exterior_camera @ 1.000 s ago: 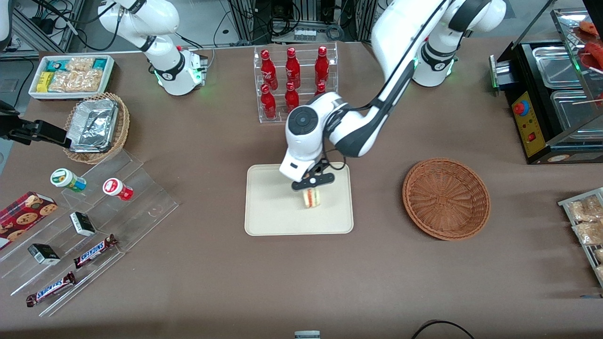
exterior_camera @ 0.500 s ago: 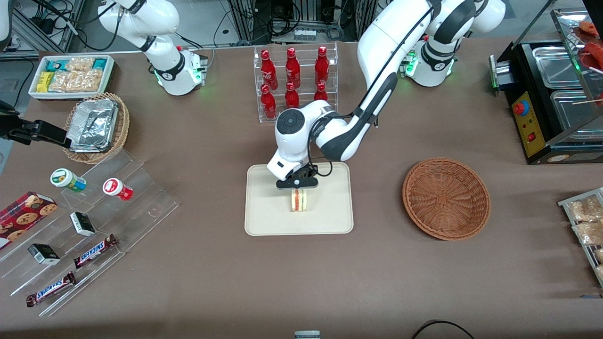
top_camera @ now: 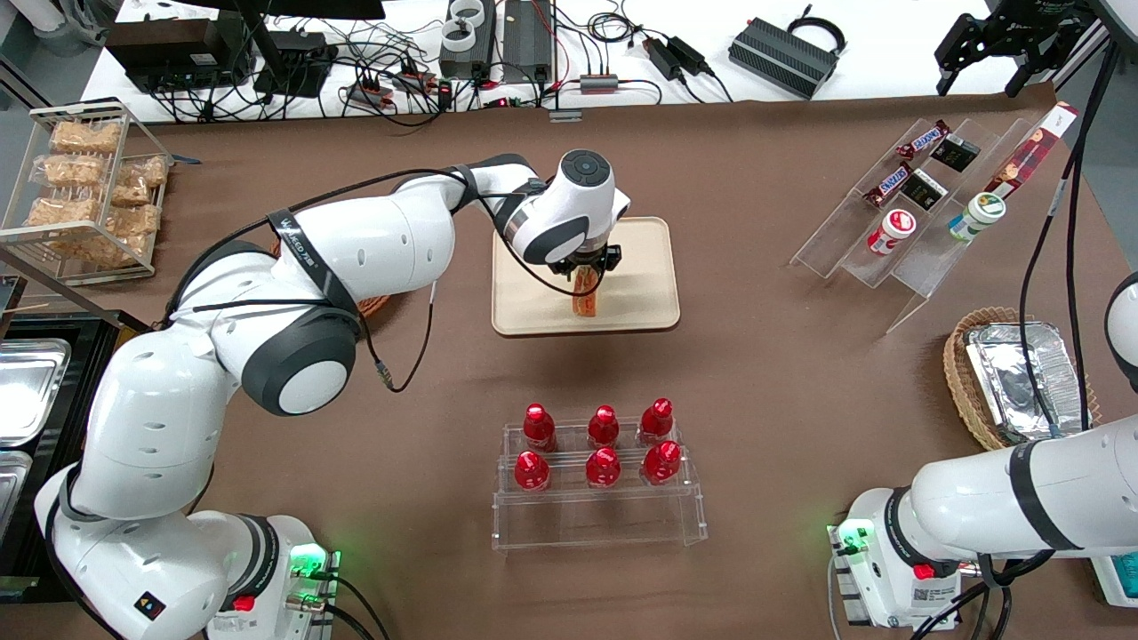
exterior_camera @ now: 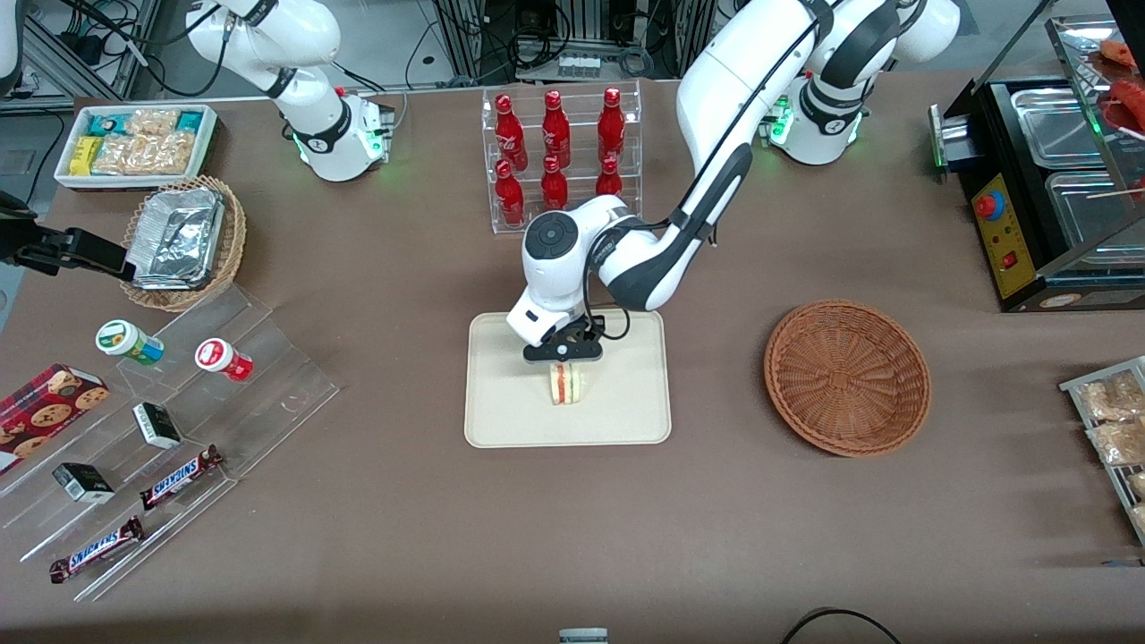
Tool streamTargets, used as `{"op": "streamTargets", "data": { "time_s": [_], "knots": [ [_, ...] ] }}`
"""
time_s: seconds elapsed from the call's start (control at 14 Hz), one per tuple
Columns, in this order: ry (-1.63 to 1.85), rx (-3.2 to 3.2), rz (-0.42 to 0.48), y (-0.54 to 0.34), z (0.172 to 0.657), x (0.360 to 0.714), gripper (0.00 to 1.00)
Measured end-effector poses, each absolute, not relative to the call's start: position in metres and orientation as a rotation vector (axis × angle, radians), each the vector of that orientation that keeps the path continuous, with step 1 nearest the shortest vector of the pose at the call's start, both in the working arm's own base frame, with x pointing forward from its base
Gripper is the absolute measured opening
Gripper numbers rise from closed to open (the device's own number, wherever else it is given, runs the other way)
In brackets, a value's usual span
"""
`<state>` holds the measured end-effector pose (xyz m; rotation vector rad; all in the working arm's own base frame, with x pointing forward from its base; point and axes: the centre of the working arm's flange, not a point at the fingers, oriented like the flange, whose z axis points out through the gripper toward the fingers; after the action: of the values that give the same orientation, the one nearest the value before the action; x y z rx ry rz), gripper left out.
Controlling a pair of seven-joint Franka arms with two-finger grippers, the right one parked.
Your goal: Place sandwich from basket to tray
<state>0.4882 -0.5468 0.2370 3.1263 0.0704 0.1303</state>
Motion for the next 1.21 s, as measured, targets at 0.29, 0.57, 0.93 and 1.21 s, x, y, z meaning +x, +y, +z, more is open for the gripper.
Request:
{"op": "streamTargets", "data": {
  "time_s": [0.29, 0.57, 0.93, 1.21],
  "knots": [
    [0.142, 3.161, 0.131, -0.530, 0.281, 0.508, 1.00],
    [0.321, 3.222, 0.060, -0.469, 0.375, 0.535, 1.00],
    [0.442, 3.277, -0.021, -0.376, 0.484, 0.545, 1.00],
    [0.444, 3.278, -0.054, -0.292, 0.533, 0.545, 1.00]
  ]
}}
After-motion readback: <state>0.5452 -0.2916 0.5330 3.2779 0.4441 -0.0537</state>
